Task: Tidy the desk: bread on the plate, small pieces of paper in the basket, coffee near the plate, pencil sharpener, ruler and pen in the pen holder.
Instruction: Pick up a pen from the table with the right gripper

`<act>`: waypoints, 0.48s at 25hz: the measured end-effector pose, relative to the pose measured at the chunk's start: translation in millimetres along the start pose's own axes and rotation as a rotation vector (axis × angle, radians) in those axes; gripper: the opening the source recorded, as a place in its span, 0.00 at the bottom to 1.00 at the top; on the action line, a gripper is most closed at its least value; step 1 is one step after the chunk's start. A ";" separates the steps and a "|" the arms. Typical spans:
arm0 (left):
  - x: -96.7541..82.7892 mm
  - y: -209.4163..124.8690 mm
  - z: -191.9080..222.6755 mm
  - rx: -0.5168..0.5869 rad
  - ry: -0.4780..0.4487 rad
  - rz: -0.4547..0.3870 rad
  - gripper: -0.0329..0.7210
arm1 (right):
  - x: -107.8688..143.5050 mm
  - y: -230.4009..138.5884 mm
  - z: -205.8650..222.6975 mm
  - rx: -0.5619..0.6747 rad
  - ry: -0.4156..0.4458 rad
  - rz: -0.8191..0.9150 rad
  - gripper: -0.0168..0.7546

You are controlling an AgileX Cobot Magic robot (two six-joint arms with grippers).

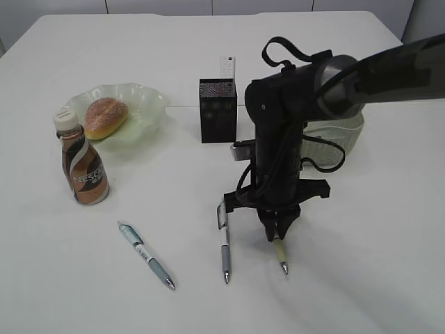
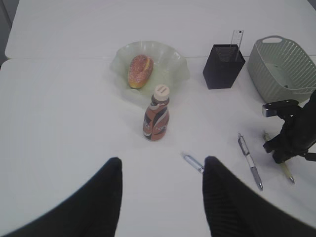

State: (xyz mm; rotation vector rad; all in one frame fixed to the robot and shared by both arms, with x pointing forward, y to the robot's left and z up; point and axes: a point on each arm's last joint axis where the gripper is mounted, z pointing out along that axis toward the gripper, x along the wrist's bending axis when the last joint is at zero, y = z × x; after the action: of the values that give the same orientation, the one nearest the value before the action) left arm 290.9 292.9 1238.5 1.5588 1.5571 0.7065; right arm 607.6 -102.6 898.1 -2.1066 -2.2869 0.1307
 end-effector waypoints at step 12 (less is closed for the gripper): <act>0.0 0.0 0.0 0.000 0.000 0.000 0.55 | 3.9 7.3 -46.6 -0.151 -0.042 -0.214 0.14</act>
State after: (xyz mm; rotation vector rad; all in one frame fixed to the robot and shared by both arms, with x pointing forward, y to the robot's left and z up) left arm 290.9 292.9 1238.5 1.5588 1.5570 0.7062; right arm 618.1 -96.2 943.8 -1.9198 -2.6051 -0.0044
